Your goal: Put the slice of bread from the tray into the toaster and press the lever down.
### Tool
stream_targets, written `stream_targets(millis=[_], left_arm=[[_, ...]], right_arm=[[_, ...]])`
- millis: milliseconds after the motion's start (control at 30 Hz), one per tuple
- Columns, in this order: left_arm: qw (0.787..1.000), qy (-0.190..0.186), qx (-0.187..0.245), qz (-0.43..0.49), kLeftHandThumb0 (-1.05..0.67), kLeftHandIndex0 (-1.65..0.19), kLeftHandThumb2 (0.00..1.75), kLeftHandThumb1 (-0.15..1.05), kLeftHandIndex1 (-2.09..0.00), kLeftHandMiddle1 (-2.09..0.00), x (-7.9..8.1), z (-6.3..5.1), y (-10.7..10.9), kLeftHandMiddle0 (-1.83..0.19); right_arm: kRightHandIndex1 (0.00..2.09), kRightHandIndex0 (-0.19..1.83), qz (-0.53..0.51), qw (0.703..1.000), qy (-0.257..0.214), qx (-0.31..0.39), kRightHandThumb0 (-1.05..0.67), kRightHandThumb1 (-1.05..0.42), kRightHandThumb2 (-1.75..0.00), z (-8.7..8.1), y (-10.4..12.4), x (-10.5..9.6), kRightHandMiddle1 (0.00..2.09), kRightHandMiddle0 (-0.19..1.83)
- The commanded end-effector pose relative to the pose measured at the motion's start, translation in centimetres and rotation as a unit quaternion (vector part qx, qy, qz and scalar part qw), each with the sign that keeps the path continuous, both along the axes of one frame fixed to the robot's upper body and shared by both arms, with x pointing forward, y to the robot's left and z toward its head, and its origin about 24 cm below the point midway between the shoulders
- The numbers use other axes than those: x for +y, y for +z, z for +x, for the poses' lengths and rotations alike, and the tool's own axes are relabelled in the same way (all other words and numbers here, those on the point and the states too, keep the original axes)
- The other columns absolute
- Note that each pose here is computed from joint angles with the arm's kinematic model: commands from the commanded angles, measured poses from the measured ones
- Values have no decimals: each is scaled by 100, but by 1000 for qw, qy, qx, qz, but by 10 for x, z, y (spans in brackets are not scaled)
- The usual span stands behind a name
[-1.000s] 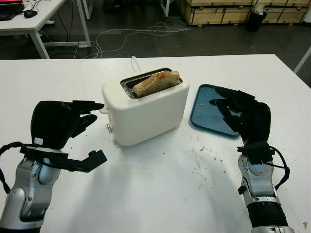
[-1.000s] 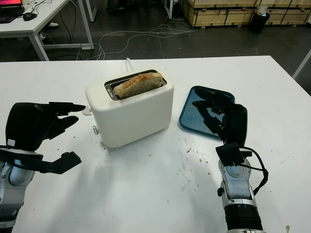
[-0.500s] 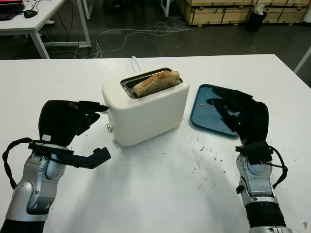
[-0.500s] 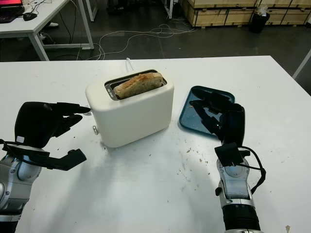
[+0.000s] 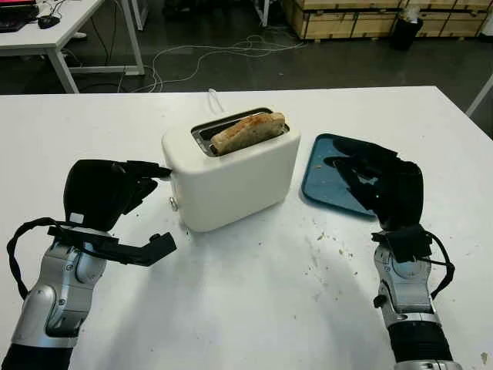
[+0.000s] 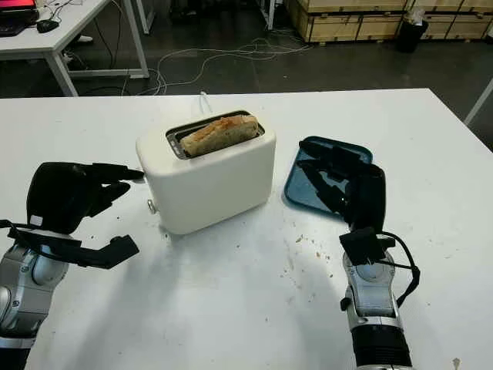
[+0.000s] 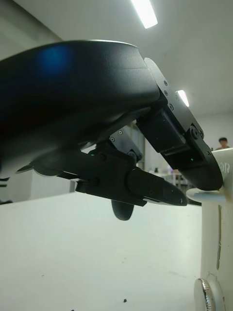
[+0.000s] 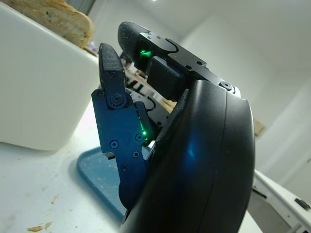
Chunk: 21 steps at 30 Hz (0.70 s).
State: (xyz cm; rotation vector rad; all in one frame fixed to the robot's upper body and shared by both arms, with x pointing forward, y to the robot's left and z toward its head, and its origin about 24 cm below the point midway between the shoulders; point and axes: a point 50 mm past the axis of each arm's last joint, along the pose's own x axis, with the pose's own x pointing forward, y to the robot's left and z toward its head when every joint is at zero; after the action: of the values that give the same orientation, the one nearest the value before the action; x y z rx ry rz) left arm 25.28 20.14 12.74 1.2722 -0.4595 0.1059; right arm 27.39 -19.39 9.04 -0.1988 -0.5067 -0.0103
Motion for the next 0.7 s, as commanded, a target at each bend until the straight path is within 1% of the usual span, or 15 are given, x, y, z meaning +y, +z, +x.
stream_targets(millis=[0,33,133,267,367,467,667], left_arm=[[1000,1,-8,7,-15,-112,1,91,0,-102,1,2,2,-127],[1000,1,-7,8,-15,-112,1,91,0,-102,1,2,2,-126],[1000,3,-6,8,-15,-112,0,91,0,-94,1,2,2,-128],[1000,2,-4,8,-15,-112,0,91,0,-92,1,3,0,-130],[1000,4,3,9,-16,-112,1,92,0,-93,1,3,-1,-129],[1000,3,11,6,-15,-112,2,92,0,-99,0,3,-3,-127],[1000,-7,16,6,-15,-112,2,92,-1,-104,-2,3,-6,-126]], right_arm=[[36,106,2,1000,-2,-1,-40,-92,-12,-1,1,0,0,106],[36,106,0,1000,-2,-1,-40,-92,-13,-1,0,0,0,106],[36,106,2,1000,0,-1,-40,-92,-13,-2,0,0,0,106],[35,105,5,1000,5,-3,-39,-92,-13,-2,0,0,0,105],[36,106,6,1000,5,-5,-39,-92,-13,-3,1,0,0,105],[36,106,4,1000,8,-9,-39,-92,-13,-3,2,0,0,105],[36,106,9,1000,12,-18,-37,-92,-12,-4,3,0,0,106]])
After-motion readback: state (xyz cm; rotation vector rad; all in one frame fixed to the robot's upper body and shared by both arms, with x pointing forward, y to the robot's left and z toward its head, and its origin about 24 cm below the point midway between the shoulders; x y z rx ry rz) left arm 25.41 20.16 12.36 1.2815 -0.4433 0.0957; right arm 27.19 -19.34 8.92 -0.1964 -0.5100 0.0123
